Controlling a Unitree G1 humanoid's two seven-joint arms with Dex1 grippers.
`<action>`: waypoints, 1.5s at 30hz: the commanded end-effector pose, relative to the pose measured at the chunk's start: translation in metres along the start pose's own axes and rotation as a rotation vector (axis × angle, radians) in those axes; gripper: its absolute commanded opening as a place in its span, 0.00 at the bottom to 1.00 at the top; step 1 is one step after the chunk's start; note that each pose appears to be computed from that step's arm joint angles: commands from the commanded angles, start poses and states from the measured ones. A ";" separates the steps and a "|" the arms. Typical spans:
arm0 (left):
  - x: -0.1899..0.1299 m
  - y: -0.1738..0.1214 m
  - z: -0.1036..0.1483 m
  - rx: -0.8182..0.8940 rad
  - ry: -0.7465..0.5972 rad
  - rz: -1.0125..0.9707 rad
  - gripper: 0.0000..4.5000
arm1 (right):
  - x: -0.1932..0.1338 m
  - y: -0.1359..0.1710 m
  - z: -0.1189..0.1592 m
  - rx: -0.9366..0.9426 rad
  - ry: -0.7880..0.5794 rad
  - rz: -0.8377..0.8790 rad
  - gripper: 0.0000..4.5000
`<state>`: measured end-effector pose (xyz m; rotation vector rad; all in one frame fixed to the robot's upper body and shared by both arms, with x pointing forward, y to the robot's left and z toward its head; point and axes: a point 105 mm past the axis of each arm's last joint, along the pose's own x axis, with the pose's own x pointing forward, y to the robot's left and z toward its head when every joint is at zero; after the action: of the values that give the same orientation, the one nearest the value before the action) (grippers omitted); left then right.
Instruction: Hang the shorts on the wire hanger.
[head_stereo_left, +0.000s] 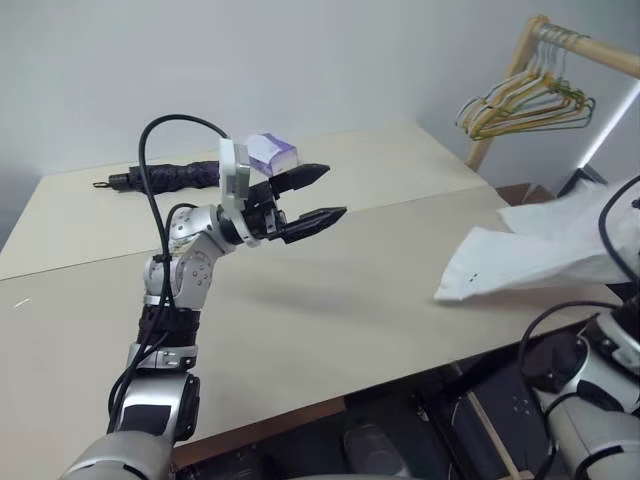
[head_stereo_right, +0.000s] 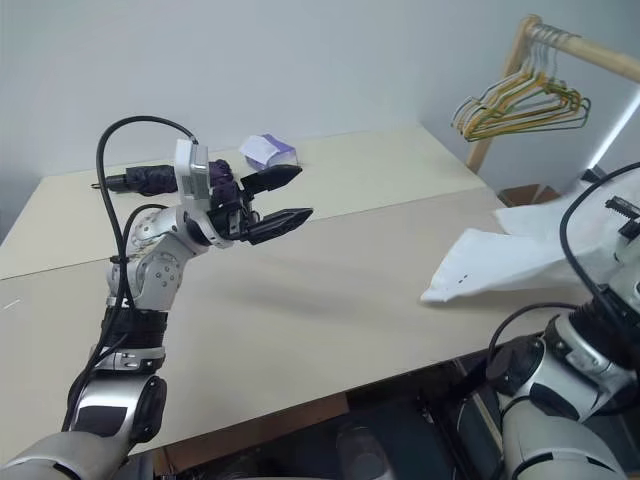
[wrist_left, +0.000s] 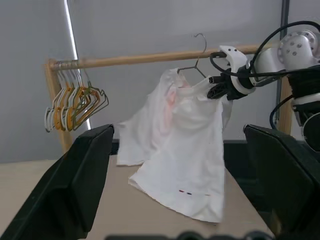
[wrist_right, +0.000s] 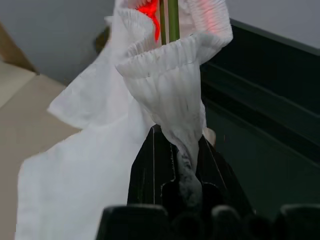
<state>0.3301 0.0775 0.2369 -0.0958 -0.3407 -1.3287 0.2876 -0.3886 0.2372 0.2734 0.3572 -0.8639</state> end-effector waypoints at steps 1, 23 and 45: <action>0.000 -0.005 0.013 0.033 -0.035 -0.004 1.00 | 0.002 0.001 0.025 0.013 -0.057 -0.013 0.00; -0.001 -0.013 0.013 0.048 -0.038 0.007 1.00 | 0.053 -0.010 0.081 0.417 0.009 0.142 0.00; -0.001 -0.017 0.019 0.043 -0.055 -0.017 1.00 | 0.066 0.006 0.025 0.411 0.258 0.057 0.00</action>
<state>0.3180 0.0793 0.2384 -0.1054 -0.3613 -1.3146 0.3384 -0.4399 0.2340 0.7789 0.3975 -0.8361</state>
